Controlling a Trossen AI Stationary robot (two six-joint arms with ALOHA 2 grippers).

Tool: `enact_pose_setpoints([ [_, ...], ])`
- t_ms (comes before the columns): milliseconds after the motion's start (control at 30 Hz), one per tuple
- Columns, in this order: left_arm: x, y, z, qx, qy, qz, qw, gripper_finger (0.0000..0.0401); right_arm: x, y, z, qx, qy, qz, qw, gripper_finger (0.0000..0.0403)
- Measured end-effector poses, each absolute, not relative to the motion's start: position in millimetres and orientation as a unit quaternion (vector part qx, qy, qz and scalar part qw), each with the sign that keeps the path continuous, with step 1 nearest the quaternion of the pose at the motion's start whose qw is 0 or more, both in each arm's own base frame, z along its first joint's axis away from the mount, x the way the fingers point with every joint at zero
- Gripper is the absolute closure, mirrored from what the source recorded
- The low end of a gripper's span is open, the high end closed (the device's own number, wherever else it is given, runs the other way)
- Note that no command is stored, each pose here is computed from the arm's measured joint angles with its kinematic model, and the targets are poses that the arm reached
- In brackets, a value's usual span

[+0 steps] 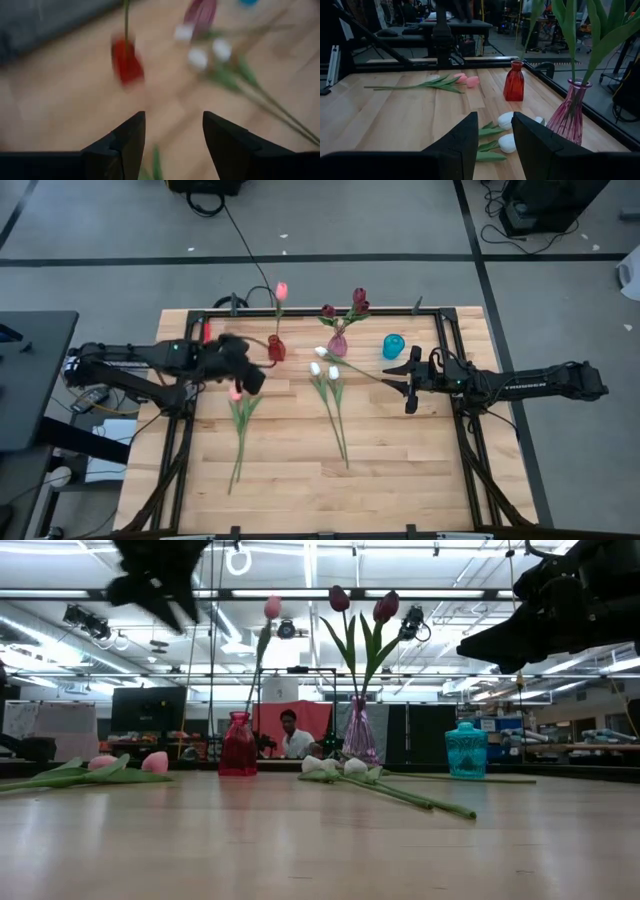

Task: Sort flowers into vase by color
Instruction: Put the right pink flower into the dark red vase

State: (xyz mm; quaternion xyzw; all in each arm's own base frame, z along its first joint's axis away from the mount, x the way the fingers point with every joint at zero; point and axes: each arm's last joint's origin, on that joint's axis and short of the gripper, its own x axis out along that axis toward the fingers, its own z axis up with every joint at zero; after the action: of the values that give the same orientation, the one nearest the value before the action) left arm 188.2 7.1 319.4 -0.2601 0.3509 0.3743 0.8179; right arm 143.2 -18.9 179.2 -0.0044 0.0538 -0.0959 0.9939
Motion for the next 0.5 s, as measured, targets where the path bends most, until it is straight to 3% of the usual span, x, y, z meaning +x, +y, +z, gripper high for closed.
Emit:
enact_pose_setpoints([
  [233,191,-19,251,-0.411,0.414,0.413,0.699,0.0199,143,-19,180,-0.004,0.051,-0.096,0.994,0.0270],
  [500,215,-21,198,-0.391,0.470,0.451,0.650,0.0199,143,-19,180,-0.004,0.050,-0.096,0.994,0.0270],
])
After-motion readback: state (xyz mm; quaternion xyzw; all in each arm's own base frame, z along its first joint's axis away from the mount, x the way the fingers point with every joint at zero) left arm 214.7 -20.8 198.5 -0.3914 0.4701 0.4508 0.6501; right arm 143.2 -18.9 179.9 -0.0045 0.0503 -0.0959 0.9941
